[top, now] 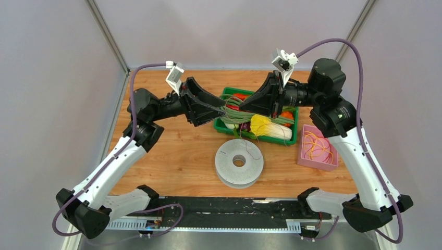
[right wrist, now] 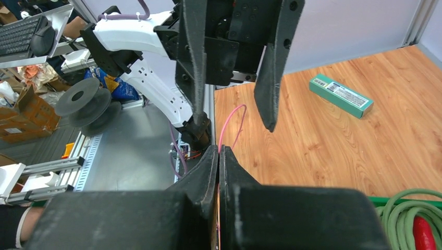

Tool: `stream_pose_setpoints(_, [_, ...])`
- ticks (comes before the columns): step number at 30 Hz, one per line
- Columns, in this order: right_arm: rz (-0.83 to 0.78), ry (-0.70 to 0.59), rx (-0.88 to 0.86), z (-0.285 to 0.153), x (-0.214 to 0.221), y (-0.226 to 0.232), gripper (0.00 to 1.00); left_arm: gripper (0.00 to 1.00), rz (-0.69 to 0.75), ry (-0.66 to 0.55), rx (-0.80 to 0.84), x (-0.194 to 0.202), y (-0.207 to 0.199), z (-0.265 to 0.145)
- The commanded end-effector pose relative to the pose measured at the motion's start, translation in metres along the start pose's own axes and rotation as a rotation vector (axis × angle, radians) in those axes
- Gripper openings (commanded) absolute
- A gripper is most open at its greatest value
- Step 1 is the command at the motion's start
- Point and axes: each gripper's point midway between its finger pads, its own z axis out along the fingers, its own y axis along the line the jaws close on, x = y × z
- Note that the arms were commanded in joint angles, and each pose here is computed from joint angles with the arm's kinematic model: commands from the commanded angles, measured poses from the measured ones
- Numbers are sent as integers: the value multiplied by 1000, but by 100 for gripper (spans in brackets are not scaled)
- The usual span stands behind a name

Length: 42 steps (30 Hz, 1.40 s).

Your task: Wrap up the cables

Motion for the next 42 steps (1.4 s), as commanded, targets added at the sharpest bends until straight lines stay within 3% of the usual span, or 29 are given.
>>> stream_pose_setpoints(1, [-31, -25, -2, -1, -7, 7, 0, 69, 2, -27, -12, 0, 6, 6])
stream_pose_setpoints(4, [-25, -21, -6, 1, -6, 6, 0, 67, -13, -2, -17, 11, 9, 7])
stream_pose_setpoints(11, [-20, -17, -6, 3, -3, 6, 0, 48, -29, 7, -25, 17, 10, 6])
stream_pose_setpoints(14, [-10, -7, 4, 3, 2, 3, 0, 30, -22, -6, -23, 14, 8, 6])
stream_pose_setpoints(17, [-22, 20, 39, 1, 12, -4, 0, 2, 4, -21, -20, 5, 2, 4])
stream_pose_setpoints(18, [-28, 35, 55, -1, 17, -7, 0, 0, 14, -33, -28, 0, 1, 1])
stream_pose_setpoints(26, [-5, 103, 101, -2, 50, -24, 0, 0, 73, -150, -143, -49, 15, -29])
stream_pose_setpoints(34, [-5, 89, 90, 3, 41, -26, 0, 0, 90, -130, -156, -38, 14, -35])
stream_pose_setpoints(39, [-12, 74, 73, 4, 33, -21, 0, 0, 51, -27, -138, -17, 21, -33])
stream_pose_setpoints(42, [-13, 71, 52, 5, 30, -16, 0, 14, 34, 14, -130, -4, 26, -35])
